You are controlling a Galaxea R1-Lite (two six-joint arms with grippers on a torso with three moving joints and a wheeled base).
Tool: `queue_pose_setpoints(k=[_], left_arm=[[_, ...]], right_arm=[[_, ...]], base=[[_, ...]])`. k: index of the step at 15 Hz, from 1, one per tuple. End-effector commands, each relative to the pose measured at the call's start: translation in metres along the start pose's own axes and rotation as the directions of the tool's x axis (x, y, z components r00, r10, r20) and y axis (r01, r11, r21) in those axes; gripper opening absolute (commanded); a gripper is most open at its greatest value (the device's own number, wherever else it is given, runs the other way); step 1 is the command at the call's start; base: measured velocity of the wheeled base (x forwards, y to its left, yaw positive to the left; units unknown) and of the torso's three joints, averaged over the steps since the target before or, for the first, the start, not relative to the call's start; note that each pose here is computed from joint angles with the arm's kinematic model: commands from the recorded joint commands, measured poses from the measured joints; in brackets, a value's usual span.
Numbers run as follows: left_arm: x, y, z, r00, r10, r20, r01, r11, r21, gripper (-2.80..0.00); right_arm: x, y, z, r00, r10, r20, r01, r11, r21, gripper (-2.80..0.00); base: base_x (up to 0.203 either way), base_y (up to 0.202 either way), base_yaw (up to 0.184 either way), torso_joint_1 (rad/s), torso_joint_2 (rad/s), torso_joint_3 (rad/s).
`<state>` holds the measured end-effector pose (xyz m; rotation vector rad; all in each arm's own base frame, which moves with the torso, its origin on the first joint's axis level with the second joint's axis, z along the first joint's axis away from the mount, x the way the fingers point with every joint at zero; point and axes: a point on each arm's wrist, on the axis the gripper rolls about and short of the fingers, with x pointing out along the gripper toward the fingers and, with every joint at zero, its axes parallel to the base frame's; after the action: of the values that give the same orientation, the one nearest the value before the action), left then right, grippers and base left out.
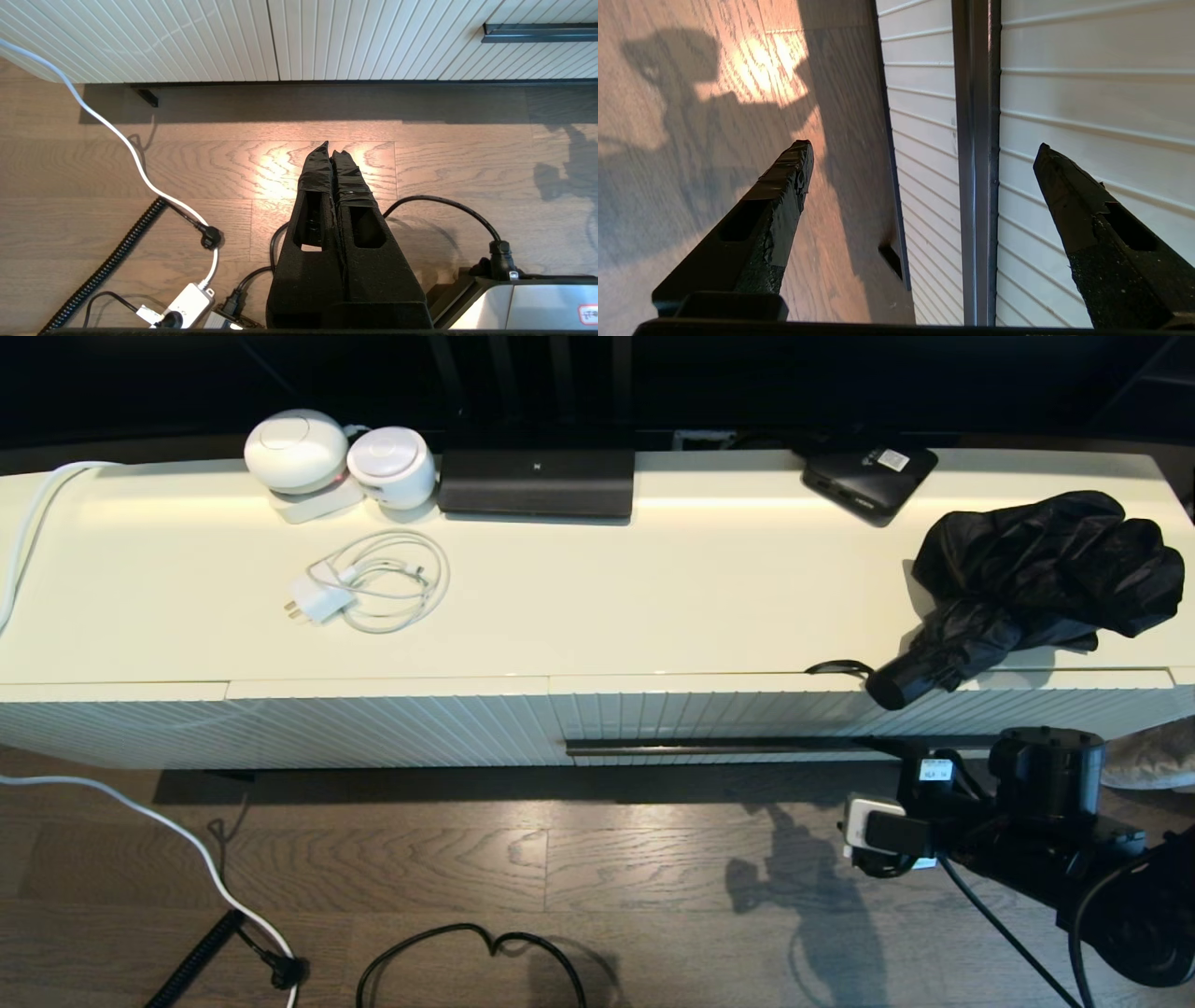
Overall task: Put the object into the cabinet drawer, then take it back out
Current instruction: Open the drawer
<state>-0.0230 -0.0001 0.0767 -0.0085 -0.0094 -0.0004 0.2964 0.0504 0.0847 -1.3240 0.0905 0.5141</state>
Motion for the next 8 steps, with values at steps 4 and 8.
queue_pose_setpoints(k=[4, 8], left_arm=[[0.000, 0.000, 0.000, 1.000, 0.000, 0.001, 0.000, 1.000, -0.001, -2.80], [0.000, 0.000, 0.000, 1.000, 0.000, 0.003, 0.000, 1.000, -0.001, -2.80]], right_arm=[[0.016, 0.002, 0.000, 1.000, 0.006, 0.020, -0.006, 1.000, -0.009, 0.00], [0.021, 0.009, -0.003, 0.999, 0.031, 0.016, -0.031, 0.999, -0.004, 0.00]], base=[[0.000, 0.000, 0.000, 0.000, 0.00, 0.000], [0.000, 0.000, 0.000, 0.000, 0.00, 0.000]])
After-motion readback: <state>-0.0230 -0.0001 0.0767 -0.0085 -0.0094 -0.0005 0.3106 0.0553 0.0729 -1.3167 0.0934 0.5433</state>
